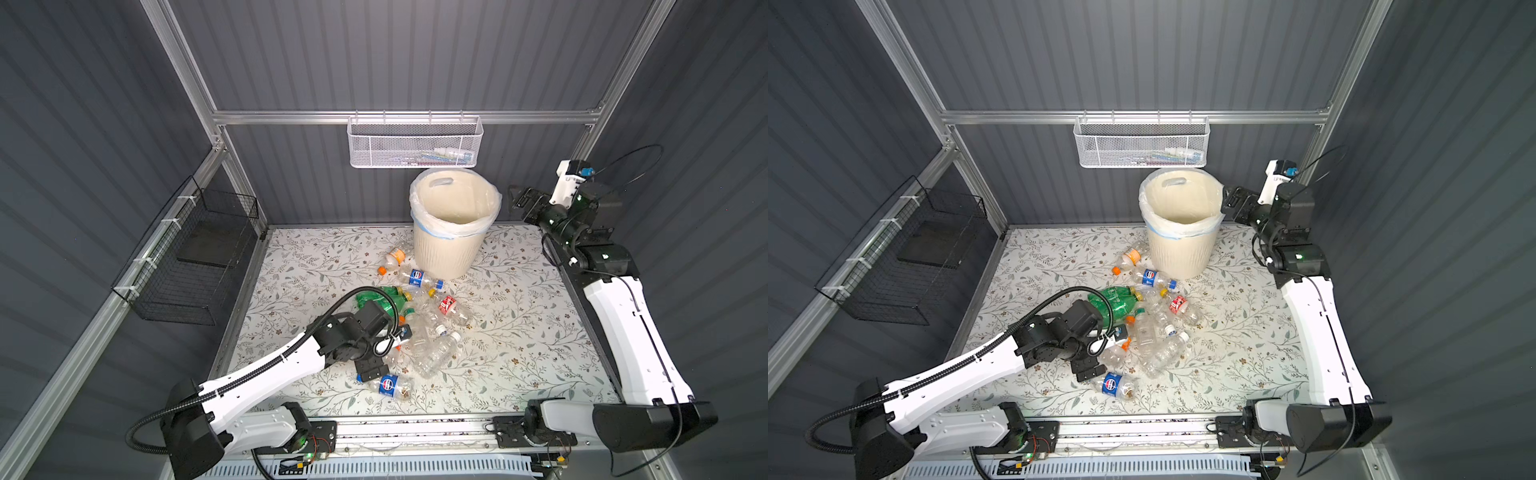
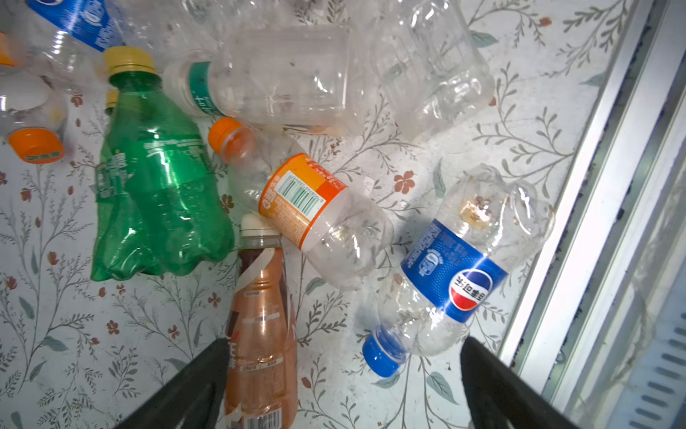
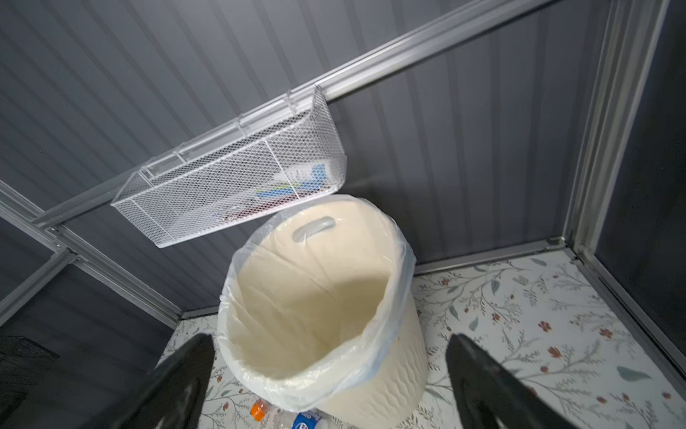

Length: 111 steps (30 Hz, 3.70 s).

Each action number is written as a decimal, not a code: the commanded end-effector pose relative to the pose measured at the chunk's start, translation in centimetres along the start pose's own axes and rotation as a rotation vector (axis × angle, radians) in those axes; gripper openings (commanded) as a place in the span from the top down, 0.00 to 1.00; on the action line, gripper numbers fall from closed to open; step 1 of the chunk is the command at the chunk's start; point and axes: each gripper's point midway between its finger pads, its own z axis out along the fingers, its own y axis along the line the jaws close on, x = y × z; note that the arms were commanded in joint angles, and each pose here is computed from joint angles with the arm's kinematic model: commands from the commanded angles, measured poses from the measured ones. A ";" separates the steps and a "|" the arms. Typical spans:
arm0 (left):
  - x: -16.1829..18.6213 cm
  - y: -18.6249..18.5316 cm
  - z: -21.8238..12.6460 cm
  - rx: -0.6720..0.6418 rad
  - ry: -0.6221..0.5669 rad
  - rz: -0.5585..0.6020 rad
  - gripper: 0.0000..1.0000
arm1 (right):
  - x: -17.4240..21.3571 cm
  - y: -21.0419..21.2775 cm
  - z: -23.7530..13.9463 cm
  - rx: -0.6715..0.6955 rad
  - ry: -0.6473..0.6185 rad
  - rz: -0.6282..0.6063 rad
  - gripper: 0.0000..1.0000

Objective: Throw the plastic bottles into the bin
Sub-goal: 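Release the square bottle over the bin while the left gripper reaches for the Pepsi bottle, then grasp the blue-label Pepsi bottle with the left gripper while the right arm draws back, then lift the Pepsi bottle with the left gripper and drop it into the bin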

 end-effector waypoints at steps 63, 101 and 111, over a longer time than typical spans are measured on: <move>0.6 -7.1 5.6 0.185 0.075 0.154 0.43 | 10.2 -10.8 0.5 0.143 0.129 0.217 0.01; -15.3 14.0 -26.0 -0.846 -1.432 -0.181 0.42 | 13.9 -8.9 -2.6 0.099 0.248 0.289 0.04; -25.5 20.2 -30.0 -0.662 -1.587 -0.065 0.41 | 13.3 -7.9 -3.0 0.082 0.217 0.291 0.04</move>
